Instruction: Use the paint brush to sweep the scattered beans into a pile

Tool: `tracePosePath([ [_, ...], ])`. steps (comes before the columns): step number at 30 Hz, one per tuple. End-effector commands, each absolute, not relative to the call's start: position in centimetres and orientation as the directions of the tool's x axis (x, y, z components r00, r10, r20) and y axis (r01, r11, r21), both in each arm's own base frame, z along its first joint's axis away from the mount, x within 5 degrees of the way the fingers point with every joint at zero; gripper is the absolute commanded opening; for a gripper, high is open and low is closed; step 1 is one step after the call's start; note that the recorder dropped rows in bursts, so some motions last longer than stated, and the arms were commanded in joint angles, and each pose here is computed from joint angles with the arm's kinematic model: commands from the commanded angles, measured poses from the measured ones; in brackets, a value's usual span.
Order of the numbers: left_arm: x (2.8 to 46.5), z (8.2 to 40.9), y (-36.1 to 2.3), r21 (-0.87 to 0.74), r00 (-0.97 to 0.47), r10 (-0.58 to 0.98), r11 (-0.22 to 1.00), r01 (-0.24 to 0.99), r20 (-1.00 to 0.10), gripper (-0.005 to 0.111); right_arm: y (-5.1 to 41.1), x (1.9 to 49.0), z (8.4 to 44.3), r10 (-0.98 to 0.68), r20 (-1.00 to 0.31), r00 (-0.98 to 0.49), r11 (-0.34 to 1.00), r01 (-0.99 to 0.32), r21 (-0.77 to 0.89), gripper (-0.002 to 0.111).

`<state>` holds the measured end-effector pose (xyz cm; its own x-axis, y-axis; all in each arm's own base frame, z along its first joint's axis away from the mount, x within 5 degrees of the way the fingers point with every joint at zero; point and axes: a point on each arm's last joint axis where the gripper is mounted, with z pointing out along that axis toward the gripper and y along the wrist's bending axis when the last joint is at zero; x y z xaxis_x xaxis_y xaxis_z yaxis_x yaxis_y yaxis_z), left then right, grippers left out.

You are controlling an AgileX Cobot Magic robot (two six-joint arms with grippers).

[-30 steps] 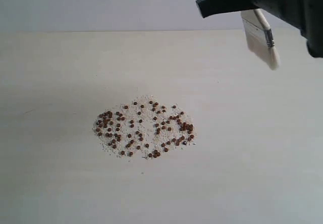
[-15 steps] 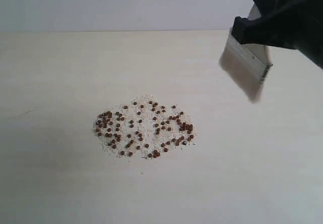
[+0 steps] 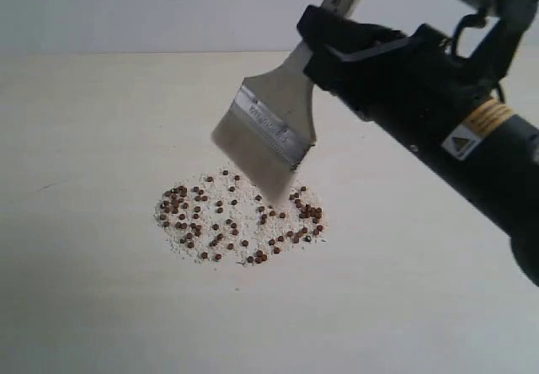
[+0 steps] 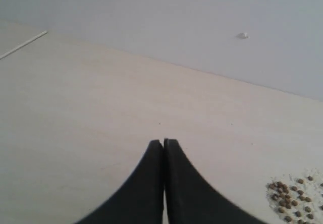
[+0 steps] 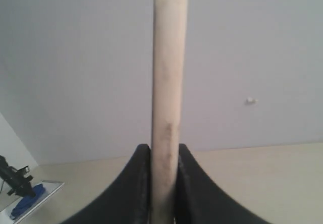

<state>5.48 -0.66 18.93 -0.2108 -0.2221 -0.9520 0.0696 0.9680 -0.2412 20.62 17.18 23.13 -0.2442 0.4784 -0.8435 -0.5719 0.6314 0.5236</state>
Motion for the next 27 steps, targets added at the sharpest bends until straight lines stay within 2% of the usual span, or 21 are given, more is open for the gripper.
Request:
tracePosePath([
  [1, 5.5, 18.8, -0.6, -0.075, -0.194, -0.055, 0.993, 0.095, -0.979, 0.000, 19.9, 21.9, 21.3, 0.499, -0.816, -0.292, 0.536, -0.636, 0.555, 0.000],
  [9, 5.5, 18.8, -0.6, -0.052, -0.192, -0.032, 0.994, 0.099, -0.981, 0.000, 27.0, 23.4, 17.7, 0.459, -0.820, -0.342, 0.515, -0.650, 0.559, 0.000],
  [13, 5.5, 18.8, -0.6, -0.052, -0.192, -0.032, 0.994, 0.099, -0.981, 0.000, 30.1, 24.3, 16.4, 0.538, -0.771, -0.340, 0.535, -0.569, 0.625, 0.000],
  [15, 5.5, 18.8, -0.6, -0.052, -0.192, -0.032, 0.994, 0.099, -0.981, 0.000, 31.5, 24.8, 15.6, 0.563, -0.773, -0.293, 0.588, -0.516, 0.623, 0.000],
  [20, 5.5, 18.8, -0.6, -0.052, -0.192, -0.032, 0.994, 0.099, -0.981, 0.000, 34.8, 25.1, 14.0, 0.507, -0.837, -0.204, 0.723, -0.429, 0.542, 0.000],
  [27, 5.5, 18.8, -0.6, -0.052, -0.192, -0.031, 0.993, 0.106, -0.981, 0.000, 37.5, 26.1, 12.9, 0.417, -0.885, -0.209, 0.829, -0.313, 0.464, 0.000],
])
